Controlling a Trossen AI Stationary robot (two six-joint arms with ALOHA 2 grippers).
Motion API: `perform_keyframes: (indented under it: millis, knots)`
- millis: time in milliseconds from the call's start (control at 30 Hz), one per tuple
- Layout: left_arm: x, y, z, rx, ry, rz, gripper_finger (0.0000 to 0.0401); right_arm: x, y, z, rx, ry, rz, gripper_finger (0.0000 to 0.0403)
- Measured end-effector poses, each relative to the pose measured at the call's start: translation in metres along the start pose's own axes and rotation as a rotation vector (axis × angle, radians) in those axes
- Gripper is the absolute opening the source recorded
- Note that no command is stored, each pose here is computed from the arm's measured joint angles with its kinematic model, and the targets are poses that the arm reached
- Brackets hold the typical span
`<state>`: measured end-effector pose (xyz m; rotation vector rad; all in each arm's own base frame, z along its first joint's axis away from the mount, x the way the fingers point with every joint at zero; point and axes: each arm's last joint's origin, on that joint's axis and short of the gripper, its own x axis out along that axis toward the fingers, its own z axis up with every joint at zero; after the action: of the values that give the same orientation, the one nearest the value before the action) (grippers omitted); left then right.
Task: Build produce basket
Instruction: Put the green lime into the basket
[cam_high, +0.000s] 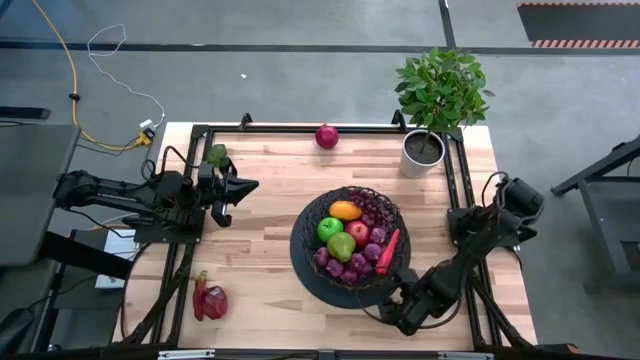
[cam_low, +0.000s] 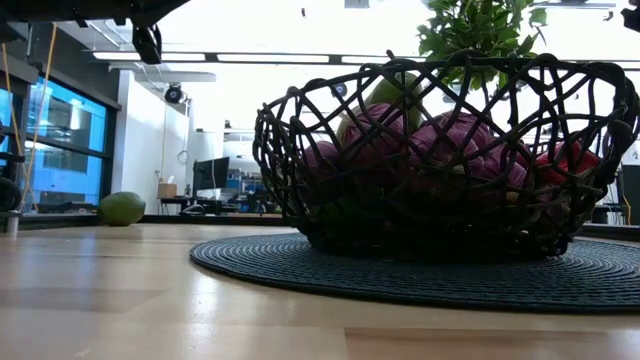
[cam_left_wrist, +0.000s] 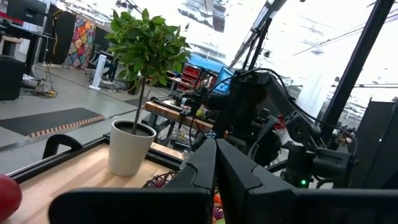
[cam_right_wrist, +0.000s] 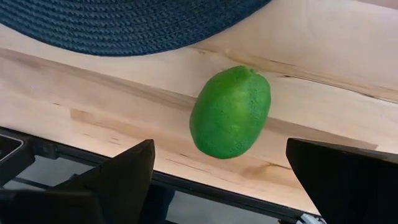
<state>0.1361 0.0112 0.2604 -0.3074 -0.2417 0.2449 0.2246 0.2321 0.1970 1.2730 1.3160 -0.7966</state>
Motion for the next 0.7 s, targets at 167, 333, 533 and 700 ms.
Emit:
perform_keyframes:
  millis: [167,333,533,700]
  knots:
    - [0.000,0.000,0.000,-0.017,-0.001,0.000,0.0000,0.010,0.001,0.000,0.001,-0.015,-0.016,0.0346]
    - [0.000,0.000,0.000,-0.024,-0.001,0.001,0.0000,0.024,0.001,0.000,0.001,-0.037,-0.049,0.0346]
    - [0.000,0.000,0.001,-0.027,-0.006,0.000,0.0000,0.034,0.001,0.000,0.000,-0.037,-0.073,0.0346]
    - [0.000,0.000,0.001,-0.029,-0.011,-0.002,0.0000,0.043,0.001,0.001,0.000,-0.043,-0.103,0.0346]
